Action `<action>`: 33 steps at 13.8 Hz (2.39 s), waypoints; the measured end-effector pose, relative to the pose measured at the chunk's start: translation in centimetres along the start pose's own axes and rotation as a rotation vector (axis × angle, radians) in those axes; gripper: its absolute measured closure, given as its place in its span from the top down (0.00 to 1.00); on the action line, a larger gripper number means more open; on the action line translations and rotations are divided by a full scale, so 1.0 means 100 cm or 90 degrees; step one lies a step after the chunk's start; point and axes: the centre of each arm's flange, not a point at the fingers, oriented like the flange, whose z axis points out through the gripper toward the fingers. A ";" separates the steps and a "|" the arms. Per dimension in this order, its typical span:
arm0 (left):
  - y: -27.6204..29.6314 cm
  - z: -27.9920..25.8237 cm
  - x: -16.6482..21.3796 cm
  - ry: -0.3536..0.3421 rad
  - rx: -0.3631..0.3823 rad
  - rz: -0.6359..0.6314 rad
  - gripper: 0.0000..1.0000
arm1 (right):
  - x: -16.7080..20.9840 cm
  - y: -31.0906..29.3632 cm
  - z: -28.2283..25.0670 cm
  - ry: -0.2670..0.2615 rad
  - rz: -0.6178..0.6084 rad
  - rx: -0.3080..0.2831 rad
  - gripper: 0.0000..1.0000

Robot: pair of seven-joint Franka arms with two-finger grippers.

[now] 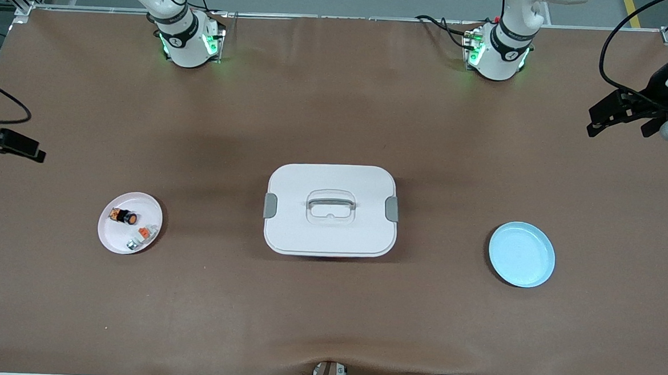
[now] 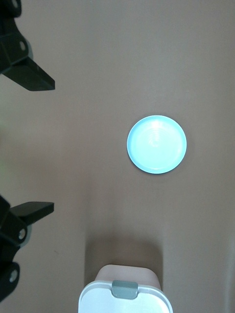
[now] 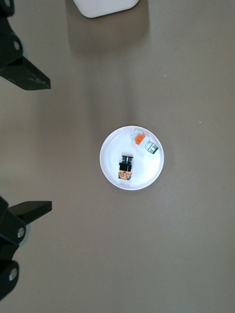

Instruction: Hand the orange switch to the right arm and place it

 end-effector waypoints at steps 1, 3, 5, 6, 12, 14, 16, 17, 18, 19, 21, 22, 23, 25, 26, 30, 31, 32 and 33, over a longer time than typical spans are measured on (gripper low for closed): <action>0.000 0.000 0.000 0.000 0.000 0.000 1.00 | -0.004 -0.001 -0.014 0.006 -0.001 -0.001 1.00; 0.000 0.000 0.000 0.000 0.000 0.000 1.00 | -0.013 0.001 -0.032 0.009 -0.001 -0.001 1.00; 0.000 0.000 0.000 0.000 0.000 0.000 1.00 | -0.024 0.009 -0.041 -0.007 0.002 0.001 1.00; 0.000 0.000 0.000 0.000 0.000 0.000 1.00 | -0.029 0.009 -0.045 -0.010 -0.001 0.001 1.00; 0.003 0.000 -0.001 -0.001 0.000 0.003 1.00 | -0.039 0.014 -0.051 -0.004 -0.051 0.005 1.00; 0.005 0.001 -0.001 -0.003 0.000 0.005 1.00 | -0.046 0.002 -0.048 0.011 -0.066 0.004 1.00; 0.008 0.002 -0.001 -0.004 0.001 0.008 1.00 | -0.059 -0.006 -0.048 0.019 -0.075 0.003 1.00; 0.008 0.002 -0.001 -0.004 0.001 0.008 1.00 | -0.063 -0.008 -0.049 0.021 -0.077 0.003 1.00; 0.008 0.002 -0.001 -0.004 0.001 0.008 1.00 | -0.066 -0.008 -0.050 0.022 -0.077 0.003 1.00; 0.008 0.002 -0.001 -0.004 0.001 0.008 1.00 | -0.067 -0.010 -0.050 0.021 -0.079 0.003 1.00; 0.007 0.002 -0.001 -0.004 0.001 0.007 1.00 | -0.067 -0.015 -0.048 0.020 -0.086 0.003 1.00; 0.007 0.002 -0.001 -0.004 0.001 0.007 1.00 | -0.067 -0.017 -0.048 0.020 -0.087 0.003 1.00; 0.007 0.002 -0.001 -0.004 0.001 0.007 1.00 | -0.067 -0.017 -0.048 0.019 -0.088 0.003 1.00; 0.007 0.002 -0.001 -0.001 0.000 0.007 1.00 | -0.067 -0.017 -0.048 0.019 -0.087 0.003 1.00; 0.007 0.001 0.000 0.002 0.000 0.007 1.00 | -0.067 -0.017 -0.048 0.020 -0.087 0.003 1.00; 0.003 0.001 0.001 0.005 -0.001 0.002 1.00 | -0.067 -0.017 -0.048 0.021 -0.083 0.003 1.00; 0.003 0.001 0.001 0.007 -0.001 0.002 1.00 | -0.067 -0.017 -0.048 0.021 -0.073 0.004 1.00; 0.003 0.001 0.002 0.008 -0.001 0.001 1.00 | -0.067 -0.018 -0.048 0.021 -0.057 0.004 1.00; 0.003 0.002 0.002 0.007 -0.001 0.001 1.00 | -0.067 -0.021 -0.048 0.021 -0.043 0.004 1.00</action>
